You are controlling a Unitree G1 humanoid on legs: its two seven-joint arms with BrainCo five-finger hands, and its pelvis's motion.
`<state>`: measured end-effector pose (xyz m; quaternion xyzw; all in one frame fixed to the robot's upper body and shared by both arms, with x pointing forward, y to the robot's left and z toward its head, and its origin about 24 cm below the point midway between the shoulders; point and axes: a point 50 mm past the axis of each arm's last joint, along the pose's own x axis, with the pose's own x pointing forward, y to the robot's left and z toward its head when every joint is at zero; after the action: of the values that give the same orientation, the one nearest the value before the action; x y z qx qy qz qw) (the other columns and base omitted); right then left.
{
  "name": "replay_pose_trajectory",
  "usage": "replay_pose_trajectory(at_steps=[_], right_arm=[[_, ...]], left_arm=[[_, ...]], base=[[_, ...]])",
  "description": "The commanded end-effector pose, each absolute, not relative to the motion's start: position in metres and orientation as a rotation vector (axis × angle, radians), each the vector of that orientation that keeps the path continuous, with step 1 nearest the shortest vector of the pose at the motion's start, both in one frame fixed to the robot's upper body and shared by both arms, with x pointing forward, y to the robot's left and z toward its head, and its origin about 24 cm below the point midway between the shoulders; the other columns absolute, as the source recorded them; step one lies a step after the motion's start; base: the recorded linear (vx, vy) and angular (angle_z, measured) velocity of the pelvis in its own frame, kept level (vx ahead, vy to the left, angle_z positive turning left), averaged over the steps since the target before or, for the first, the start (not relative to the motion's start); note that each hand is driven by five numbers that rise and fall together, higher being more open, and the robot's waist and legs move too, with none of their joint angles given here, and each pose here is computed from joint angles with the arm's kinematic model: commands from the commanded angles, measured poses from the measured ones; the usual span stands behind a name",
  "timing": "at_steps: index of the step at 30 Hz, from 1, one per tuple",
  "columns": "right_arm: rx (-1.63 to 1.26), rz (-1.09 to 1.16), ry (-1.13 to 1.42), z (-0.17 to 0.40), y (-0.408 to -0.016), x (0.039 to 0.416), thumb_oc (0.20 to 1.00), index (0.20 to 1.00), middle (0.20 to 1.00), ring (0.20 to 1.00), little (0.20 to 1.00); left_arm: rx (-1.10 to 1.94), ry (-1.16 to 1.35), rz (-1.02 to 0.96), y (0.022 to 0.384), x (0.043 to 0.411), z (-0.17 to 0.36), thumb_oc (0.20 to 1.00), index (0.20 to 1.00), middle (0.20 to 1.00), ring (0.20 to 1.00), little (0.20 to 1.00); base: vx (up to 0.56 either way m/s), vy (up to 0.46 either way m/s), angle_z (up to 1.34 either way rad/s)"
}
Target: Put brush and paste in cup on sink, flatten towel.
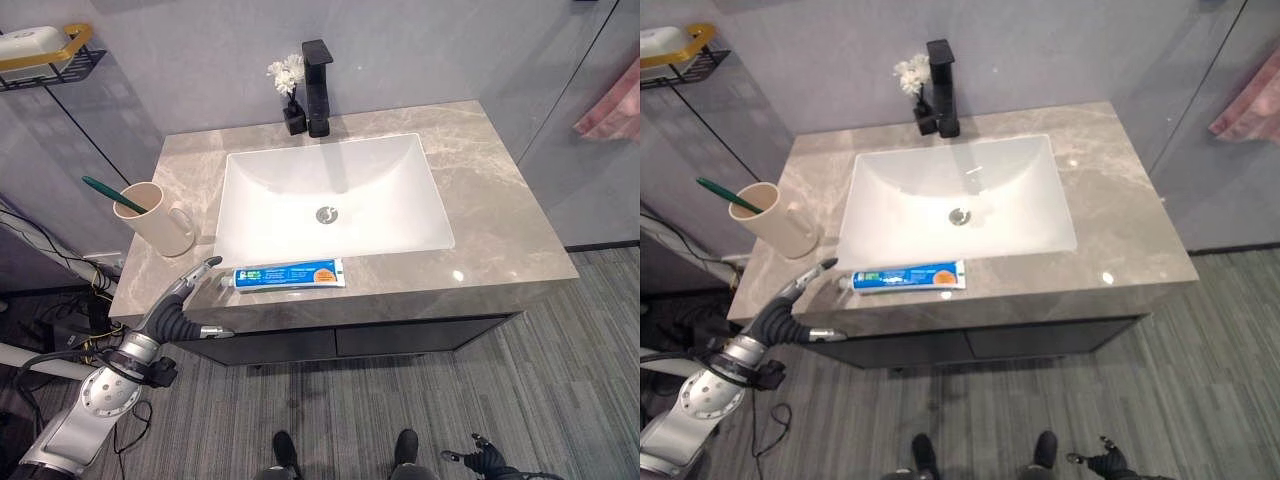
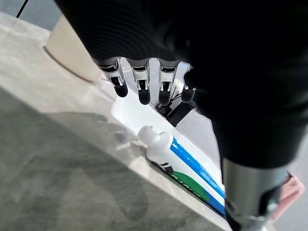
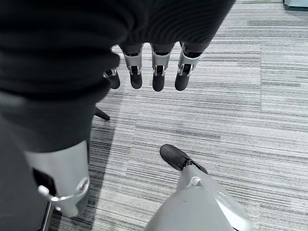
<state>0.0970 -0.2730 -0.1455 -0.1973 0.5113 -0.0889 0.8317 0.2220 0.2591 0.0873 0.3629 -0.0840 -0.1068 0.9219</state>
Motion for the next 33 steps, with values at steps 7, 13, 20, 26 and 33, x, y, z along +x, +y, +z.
replay_pose_trajectory(at_steps=[7,13,20,26,33], right_arm=[[-0.425,-0.222,0.998,-0.132,-0.285,0.129,1.000,1.000,1.000,1.000,1.000],[-0.440,-0.201,1.003,-0.133,-0.283,0.129,1.000,1.000,1.000,1.000,1.000],[-0.442,-0.181,1.008,-0.134,-0.280,0.128,1.000,1.000,1.000,1.000,1.000],[-0.441,-0.164,1.012,-0.135,-0.277,0.127,1.000,1.000,1.000,1.000,1.000],[-0.432,-0.164,1.014,-0.136,-0.277,0.125,1.000,1.000,1.000,1.000,1.000]], left_arm=[[0.592,-0.219,-0.155,0.262,0.241,0.098,1.000,1.000,1.000,1.000,1.000],[0.499,-0.205,-0.155,0.260,0.245,0.095,1.000,1.000,1.000,1.000,1.000],[0.484,-0.230,-0.146,0.261,0.254,0.104,1.000,1.000,1.000,1.000,1.000],[0.508,-0.225,-0.143,0.263,0.259,0.106,1.000,1.000,1.000,1.000,1.000],[0.561,-0.221,-0.179,0.255,0.268,0.104,1.000,1.000,1.000,1.000,1.000]], base=[[0.02,-0.002,-0.08],[0.02,-0.005,0.00],[0.02,-0.003,0.00],[0.03,-0.004,-0.02],[0.01,-0.003,-0.01]])
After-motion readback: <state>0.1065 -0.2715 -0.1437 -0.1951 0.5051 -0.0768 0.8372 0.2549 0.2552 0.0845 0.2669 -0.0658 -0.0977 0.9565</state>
